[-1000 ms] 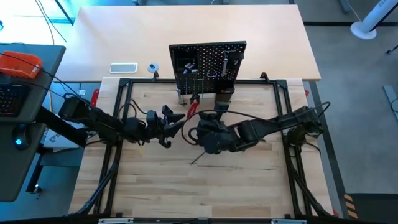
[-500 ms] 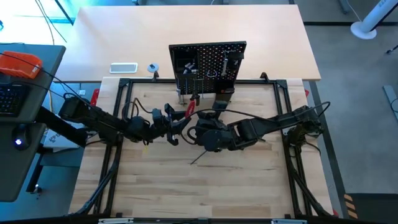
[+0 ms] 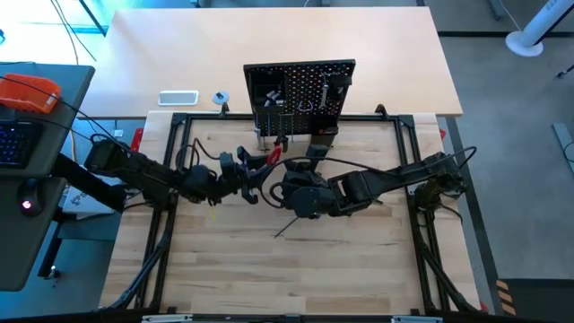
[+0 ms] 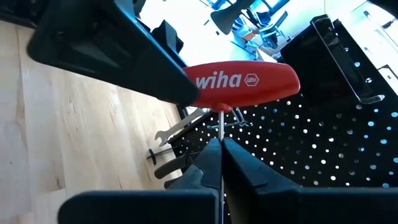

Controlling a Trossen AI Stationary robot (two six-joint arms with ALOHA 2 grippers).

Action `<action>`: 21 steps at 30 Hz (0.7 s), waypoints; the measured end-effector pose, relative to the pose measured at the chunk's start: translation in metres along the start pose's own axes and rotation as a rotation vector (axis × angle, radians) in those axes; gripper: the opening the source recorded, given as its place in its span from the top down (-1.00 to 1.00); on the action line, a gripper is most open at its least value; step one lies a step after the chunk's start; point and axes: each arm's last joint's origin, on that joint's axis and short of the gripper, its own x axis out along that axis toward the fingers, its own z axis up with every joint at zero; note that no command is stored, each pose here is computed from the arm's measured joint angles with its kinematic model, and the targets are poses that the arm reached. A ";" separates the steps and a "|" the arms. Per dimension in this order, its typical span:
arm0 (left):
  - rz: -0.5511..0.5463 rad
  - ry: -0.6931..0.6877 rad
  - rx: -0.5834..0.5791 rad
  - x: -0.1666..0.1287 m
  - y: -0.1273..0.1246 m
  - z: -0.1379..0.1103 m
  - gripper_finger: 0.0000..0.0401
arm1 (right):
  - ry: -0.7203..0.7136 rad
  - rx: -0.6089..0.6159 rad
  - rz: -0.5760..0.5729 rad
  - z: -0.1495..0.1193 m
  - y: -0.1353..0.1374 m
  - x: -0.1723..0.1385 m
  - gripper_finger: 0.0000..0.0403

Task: Hang tools onto peg board
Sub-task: Hang the allen wrench on the pegboard

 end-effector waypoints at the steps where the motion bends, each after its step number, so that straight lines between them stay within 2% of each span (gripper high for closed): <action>1: -0.002 -0.003 -0.002 0.001 0.001 0.000 0.24 | 0.000 0.000 0.001 0.000 0.000 0.000 1.00; 16: -0.088 0.007 0.033 0.005 0.007 0.002 0.78 | -0.001 -0.002 0.015 0.000 0.000 0.000 1.00; 21: -0.100 0.012 0.074 0.005 0.007 0.001 0.78 | -0.005 0.003 0.019 0.000 0.001 0.000 0.99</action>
